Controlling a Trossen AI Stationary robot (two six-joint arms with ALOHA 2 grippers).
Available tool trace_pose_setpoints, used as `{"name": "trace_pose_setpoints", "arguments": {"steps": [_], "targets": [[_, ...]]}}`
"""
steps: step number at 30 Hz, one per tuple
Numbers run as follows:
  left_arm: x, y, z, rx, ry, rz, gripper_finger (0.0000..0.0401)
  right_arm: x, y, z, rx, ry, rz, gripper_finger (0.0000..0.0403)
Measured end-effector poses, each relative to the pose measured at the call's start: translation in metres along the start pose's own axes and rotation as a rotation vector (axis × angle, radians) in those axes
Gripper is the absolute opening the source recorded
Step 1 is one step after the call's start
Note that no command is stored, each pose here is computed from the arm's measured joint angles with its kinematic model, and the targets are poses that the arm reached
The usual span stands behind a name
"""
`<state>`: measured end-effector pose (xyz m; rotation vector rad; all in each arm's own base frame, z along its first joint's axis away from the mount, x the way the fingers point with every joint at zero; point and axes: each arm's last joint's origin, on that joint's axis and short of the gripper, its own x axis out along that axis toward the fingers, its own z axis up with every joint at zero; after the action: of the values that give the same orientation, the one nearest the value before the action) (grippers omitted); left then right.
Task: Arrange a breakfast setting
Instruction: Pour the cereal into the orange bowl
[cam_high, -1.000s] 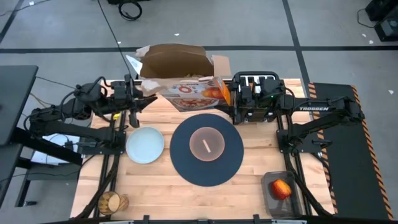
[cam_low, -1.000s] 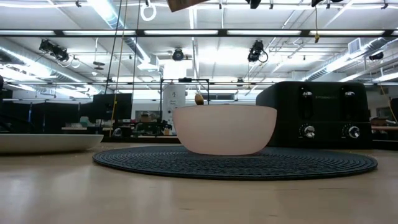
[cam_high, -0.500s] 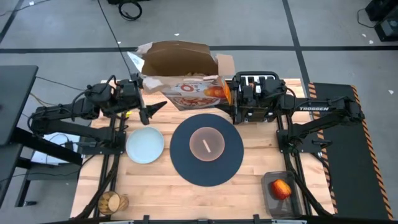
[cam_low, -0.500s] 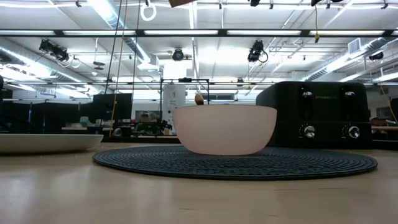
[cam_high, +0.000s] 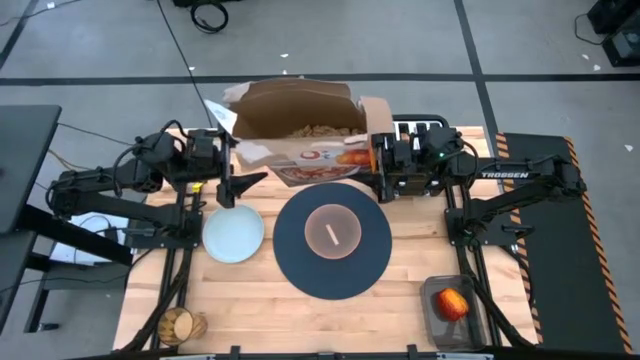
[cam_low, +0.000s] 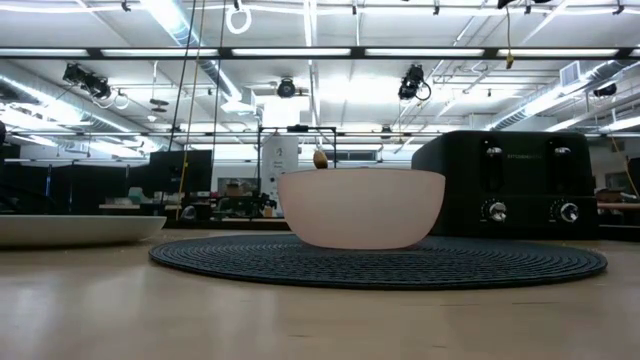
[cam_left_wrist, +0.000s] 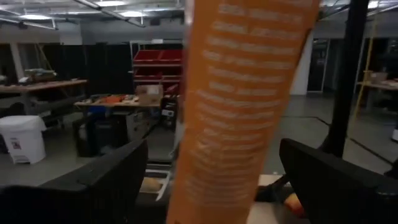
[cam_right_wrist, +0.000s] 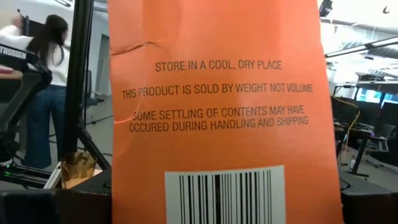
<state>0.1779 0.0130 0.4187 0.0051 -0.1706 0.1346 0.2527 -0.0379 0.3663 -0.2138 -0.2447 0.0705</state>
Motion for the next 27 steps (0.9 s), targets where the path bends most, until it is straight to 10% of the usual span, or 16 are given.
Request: {"name": "trace_pose_setpoints", "arguments": {"steps": [27], "targets": [[0.051,-0.006,-0.018,-0.002,-0.092,-0.086,0.0325,0.000,0.000,-0.007,0.043,0.075,-0.038,0.0280]]}}
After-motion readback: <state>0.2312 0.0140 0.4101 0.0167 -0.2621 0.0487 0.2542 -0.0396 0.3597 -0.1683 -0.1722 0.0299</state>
